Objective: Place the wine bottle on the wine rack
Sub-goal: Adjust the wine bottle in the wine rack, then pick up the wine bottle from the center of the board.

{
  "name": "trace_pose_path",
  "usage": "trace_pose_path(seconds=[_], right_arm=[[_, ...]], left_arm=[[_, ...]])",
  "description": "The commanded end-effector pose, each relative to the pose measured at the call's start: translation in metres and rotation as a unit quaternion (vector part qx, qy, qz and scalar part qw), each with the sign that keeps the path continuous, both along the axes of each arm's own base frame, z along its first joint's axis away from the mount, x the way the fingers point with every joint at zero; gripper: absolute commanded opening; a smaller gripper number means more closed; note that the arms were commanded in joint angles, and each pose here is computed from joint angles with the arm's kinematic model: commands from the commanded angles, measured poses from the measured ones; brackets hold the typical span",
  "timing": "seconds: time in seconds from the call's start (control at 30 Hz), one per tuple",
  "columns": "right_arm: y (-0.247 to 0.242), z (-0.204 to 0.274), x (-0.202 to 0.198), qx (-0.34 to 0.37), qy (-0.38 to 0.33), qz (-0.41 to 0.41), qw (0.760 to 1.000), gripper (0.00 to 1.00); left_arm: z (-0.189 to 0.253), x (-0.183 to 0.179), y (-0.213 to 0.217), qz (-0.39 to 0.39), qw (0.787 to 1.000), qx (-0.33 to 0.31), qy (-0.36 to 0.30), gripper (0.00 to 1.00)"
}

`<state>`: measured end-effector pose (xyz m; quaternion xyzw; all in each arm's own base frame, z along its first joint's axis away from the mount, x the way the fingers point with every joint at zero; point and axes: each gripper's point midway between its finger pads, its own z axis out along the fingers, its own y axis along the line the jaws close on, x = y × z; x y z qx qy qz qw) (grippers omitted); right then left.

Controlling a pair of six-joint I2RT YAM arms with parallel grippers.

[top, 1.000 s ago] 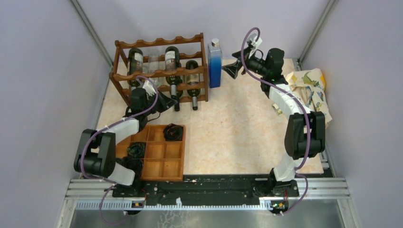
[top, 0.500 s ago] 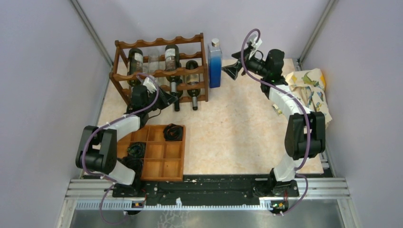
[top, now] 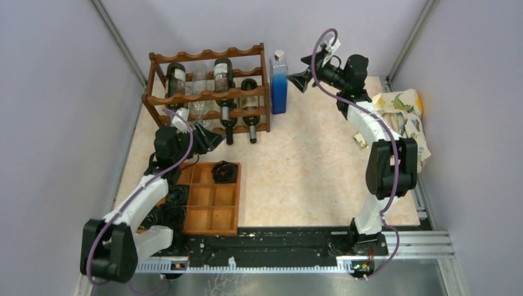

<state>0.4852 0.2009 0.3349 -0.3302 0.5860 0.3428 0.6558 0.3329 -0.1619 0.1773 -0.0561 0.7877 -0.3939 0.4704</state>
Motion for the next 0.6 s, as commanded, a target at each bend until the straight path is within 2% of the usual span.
trace_pose_path(seconds=[0.0, 0.17, 0.33, 0.57], right_arm=[[0.008, 0.021, 0.019, 0.006, -0.044, -0.009, 0.999, 0.98], [0.025, 0.016, 0.039, 0.004, -0.016, -0.061, 0.998, 0.98], [0.03, 0.008, 0.052, 0.008, -0.014, -0.112, 0.994, 0.98], [0.045, -0.002, 0.058, 0.001, -0.008, -0.131, 0.991, 0.98]], left_arm=[[0.031, -0.022, 0.007, -0.004, 0.997, 0.019, -0.075, 0.56], [0.064, -0.043, 0.025, 0.044, 0.989, 0.007, -0.142, 0.72], [0.081, -0.058, 0.049, 0.114, 0.978, -0.021, -0.171, 0.87], [0.086, -0.071, 0.057, 0.132, 0.974, -0.026, -0.184, 0.89]])
